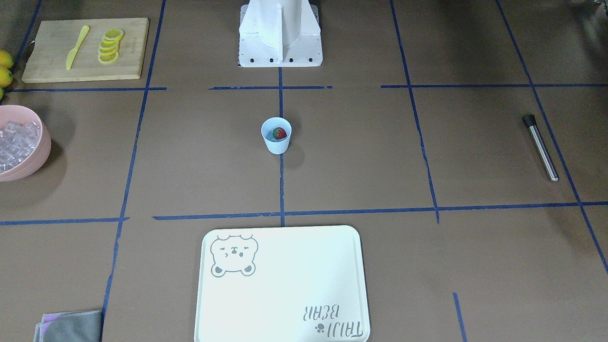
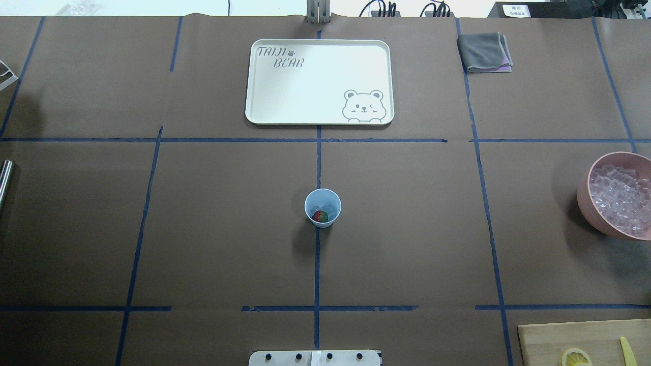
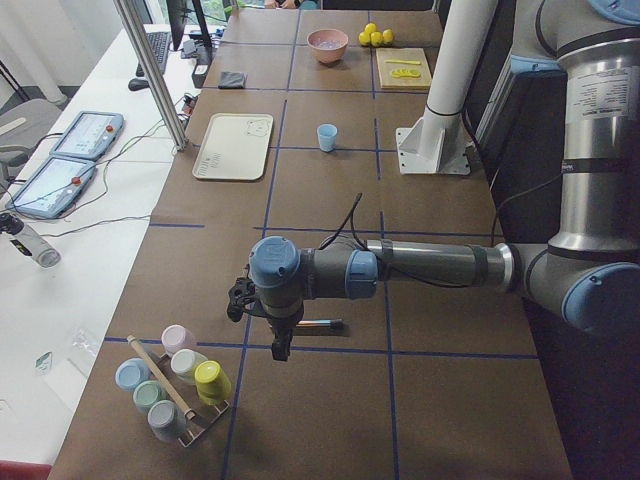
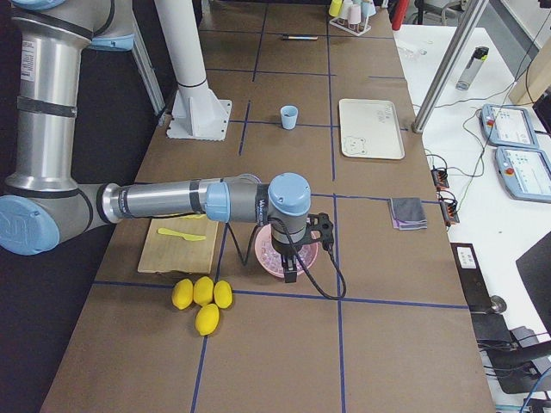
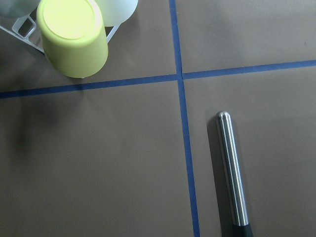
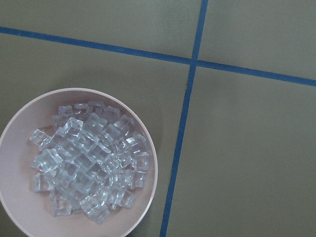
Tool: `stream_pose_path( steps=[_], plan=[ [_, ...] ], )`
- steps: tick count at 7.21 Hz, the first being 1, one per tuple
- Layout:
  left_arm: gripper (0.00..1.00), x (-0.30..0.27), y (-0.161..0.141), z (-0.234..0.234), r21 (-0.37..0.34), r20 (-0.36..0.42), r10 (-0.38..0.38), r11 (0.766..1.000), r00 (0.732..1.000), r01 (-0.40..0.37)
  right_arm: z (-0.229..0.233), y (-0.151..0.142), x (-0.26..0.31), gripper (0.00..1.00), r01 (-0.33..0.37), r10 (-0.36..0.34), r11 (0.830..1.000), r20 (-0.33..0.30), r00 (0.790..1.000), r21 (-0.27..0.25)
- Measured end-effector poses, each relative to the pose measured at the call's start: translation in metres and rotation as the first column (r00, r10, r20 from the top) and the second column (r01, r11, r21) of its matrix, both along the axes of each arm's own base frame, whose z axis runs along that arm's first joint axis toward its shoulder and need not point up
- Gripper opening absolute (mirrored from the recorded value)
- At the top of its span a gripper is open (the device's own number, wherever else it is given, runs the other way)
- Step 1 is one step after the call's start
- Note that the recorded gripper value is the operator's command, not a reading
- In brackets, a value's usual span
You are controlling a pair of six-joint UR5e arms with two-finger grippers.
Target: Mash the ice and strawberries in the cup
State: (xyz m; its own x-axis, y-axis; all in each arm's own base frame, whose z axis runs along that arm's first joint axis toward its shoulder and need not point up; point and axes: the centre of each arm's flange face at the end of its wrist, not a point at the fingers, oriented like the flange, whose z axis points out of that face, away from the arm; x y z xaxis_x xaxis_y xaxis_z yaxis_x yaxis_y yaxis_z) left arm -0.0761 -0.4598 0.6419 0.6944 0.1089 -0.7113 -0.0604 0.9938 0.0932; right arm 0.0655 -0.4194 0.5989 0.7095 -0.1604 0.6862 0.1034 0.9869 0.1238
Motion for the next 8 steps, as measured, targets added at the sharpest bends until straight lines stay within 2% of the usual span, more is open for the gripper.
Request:
stream_pose_path(
  steps=[8],
  plan=[
    [1.00,0.0003,0.0004,0.0015,-0.001,0.009,0.004,1.000,1.000,-0.004,0.0026,0.0005,-0.0009,1.00,0.002,-0.002,1.000,-0.001,1.000,-0.005]
  ],
)
